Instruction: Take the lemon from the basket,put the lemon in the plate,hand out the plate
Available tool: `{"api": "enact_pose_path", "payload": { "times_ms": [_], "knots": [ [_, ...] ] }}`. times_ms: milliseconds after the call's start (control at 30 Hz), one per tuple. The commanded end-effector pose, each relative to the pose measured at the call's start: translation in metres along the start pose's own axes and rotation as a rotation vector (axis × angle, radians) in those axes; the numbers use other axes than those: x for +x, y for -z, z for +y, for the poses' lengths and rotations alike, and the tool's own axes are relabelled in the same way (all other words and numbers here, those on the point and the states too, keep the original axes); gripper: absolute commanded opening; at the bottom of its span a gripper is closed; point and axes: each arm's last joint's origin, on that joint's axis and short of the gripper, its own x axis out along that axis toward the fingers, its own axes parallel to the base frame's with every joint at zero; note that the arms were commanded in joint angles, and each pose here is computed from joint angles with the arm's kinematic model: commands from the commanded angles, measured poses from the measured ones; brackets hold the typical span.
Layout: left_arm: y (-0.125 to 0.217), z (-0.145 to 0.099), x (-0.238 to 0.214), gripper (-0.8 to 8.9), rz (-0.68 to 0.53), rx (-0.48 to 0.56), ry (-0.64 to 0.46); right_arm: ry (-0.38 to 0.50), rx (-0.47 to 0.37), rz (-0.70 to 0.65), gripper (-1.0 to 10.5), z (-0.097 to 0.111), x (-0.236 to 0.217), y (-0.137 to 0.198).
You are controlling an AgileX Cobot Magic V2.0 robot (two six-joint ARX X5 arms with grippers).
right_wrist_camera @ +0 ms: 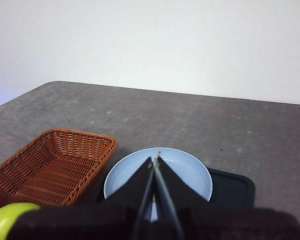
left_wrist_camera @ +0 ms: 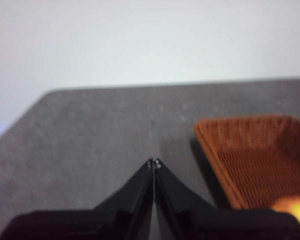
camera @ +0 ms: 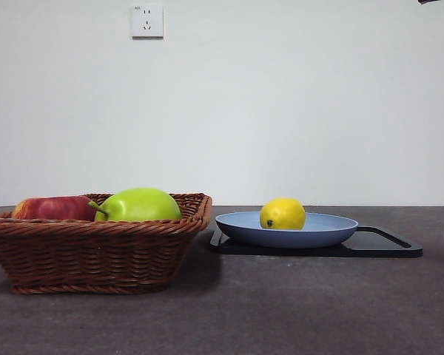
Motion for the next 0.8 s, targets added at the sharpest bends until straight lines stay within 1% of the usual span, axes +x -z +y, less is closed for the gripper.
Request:
{"api": "enact_pose_path", "payload": {
  "times_ms": [33, 133, 267, 500, 800],
  "knots": [
    [0.01, 0.001, 0.001, 0.08, -0.004, 0.01, 0.0, -0.004, 0.015, -0.013, 0.0, 0.001, 0.0, -0.002],
    [0.02, 0.002, 0.002, 0.08, 0.008, 0.008, -0.007, -0.004, 0.015, -0.012, 0.0, 0.001, 0.0, -0.002],
    [0.026, 0.002, 0.002, 0.08, 0.02, 0.006, -0.015, -0.004, 0.015, -0.013, 0.0, 0.001, 0.0, -0.002],
    [0.044, 0.002, 0.006, 0.08, 0.082, 0.002, -0.017, -0.004, 0.015, -0.013, 0.0, 0.001, 0.0, -0.002],
    [0.043, 0.002, 0.006, 0.08, 0.072, 0.001, -0.015, -0.004, 0.015, -0.013, 0.0, 0.001, 0.0, -0.003]
  ]
}}
